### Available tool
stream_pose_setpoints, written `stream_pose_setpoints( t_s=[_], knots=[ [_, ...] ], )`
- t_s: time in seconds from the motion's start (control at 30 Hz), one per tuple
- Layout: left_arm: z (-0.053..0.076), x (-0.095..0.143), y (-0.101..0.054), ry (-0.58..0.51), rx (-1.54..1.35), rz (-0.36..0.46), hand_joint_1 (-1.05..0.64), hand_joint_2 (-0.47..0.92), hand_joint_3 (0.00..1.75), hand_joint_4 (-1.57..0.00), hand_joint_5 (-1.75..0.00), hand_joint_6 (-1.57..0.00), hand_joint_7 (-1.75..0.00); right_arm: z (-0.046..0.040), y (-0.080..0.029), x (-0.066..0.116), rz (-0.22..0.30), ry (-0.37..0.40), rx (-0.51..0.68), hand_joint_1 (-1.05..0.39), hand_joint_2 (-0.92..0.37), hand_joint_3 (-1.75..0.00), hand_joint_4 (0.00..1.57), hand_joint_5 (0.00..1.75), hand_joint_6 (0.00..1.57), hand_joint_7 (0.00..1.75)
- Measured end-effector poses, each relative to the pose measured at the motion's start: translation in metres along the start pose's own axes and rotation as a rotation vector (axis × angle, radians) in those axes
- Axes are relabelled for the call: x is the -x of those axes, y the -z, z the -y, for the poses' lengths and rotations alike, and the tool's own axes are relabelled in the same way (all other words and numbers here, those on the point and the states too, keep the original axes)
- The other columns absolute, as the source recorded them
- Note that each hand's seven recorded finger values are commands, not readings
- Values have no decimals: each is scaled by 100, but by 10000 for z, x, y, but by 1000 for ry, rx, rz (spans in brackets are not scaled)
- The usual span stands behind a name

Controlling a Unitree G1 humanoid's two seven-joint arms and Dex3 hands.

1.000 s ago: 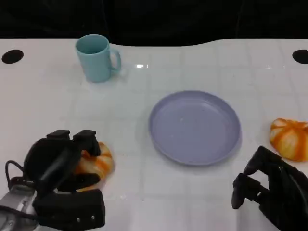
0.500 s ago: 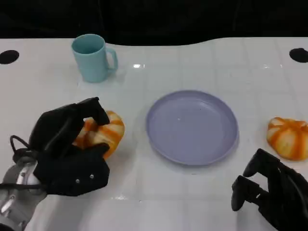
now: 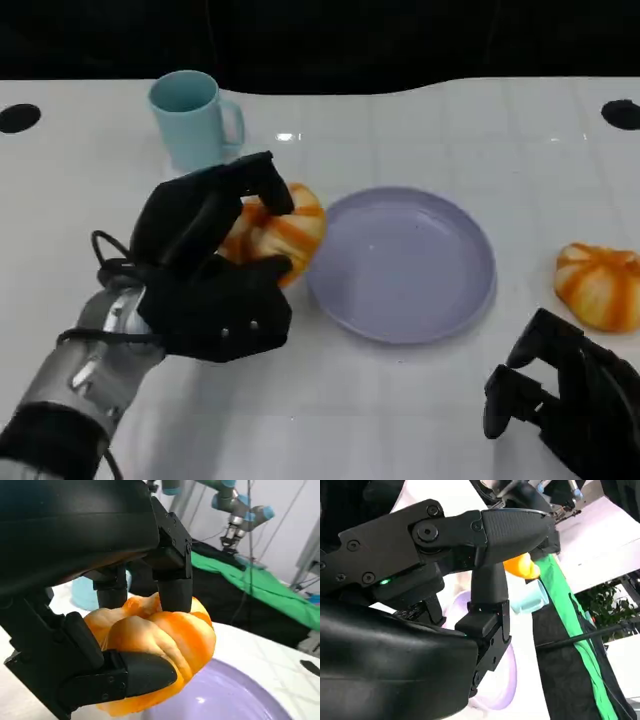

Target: Grasp the bread from the table and place it into the plate.

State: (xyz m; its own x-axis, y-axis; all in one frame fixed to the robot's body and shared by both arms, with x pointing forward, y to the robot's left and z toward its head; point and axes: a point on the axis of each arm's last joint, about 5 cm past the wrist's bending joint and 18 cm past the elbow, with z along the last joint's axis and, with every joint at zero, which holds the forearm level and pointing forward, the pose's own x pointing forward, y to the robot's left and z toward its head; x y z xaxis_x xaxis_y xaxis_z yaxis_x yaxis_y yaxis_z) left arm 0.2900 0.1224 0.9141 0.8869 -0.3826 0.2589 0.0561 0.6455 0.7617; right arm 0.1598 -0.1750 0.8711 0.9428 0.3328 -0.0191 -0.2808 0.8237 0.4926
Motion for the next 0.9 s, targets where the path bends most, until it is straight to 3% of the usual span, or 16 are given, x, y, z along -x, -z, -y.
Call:
stream_pose_setpoints(
  t_s=[0.47,0.73,0.9],
  knots=[
    [218,-356,-302,96,-61,130,-18,40,128,-92,-175,-71,-175,0,3,10,-3,0,-3,-58,-92,-35,74,175,59,159],
    [316,-516,-470,150,-88,173,-21,47,128,-93,-175,-71,-175,-5,4,16,-5,-1,0,-58,-92,-35,75,175,60,160],
    [390,-541,-517,190,-94,173,-20,43,125,-93,-175,-71,-175,-4,4,20,-5,-4,3,-58,-92,-36,75,175,60,159]
  ],
)
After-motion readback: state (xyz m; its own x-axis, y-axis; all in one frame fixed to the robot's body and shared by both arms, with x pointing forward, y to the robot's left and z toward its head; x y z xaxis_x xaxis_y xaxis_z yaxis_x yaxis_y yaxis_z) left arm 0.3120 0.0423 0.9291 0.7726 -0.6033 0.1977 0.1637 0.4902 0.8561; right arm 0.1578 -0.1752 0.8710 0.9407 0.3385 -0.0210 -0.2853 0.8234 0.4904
